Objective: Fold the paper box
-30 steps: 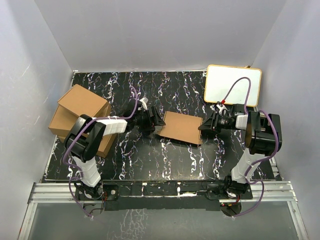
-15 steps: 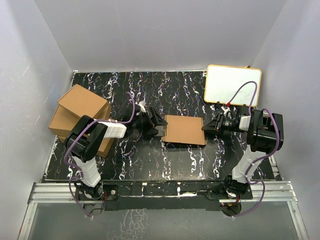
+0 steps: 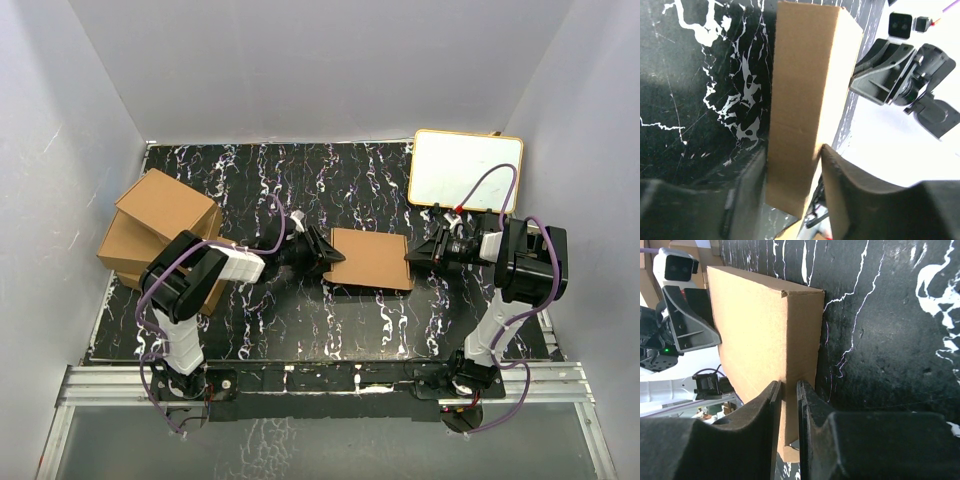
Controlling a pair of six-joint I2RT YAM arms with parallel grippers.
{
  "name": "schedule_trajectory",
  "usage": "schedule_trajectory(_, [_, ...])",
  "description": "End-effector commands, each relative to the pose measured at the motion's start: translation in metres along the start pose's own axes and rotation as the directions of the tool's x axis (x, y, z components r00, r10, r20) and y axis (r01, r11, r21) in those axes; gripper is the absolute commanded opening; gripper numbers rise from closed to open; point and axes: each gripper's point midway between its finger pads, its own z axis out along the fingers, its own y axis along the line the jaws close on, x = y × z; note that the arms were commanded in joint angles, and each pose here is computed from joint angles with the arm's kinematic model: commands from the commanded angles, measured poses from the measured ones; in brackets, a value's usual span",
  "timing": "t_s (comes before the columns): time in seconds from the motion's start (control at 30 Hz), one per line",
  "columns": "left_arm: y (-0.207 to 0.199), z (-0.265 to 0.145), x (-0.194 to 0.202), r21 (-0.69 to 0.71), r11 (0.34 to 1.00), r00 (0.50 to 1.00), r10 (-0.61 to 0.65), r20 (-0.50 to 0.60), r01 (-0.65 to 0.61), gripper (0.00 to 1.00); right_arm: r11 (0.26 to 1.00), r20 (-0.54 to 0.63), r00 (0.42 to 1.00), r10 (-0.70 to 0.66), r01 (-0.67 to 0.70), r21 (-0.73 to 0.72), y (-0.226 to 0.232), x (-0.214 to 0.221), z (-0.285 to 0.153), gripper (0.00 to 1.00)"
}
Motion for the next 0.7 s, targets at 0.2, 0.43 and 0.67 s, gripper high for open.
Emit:
schedule_trajectory(0.2, [-0.049,-0.012,-0.014,0.069,0.994,0.993,-0.086,0.077,0.08,0.3,0.985,0.014,0.986,-0.168,0.168,-0.04,0.022,-0.013,-0.011,0.39])
schedule_trajectory(0.43, [-0.06,-0.03,-0.017,-0.008,0.978,0.973,-0.206,0.103,0.208,0.27,0.879,0.032,0.879,-0.475,0.476,-0.036,0.082,-0.039,-0.041,0.53])
schedule_trajectory(0.67, [-0.064,-0.047,-0.02,-0.138,0.92,0.925,-0.347,0.155,0.368,0.28,0.515,-0.014,0.516,-0.857,0.853,-0.08,0.166,-0.042,-0.059,0.87])
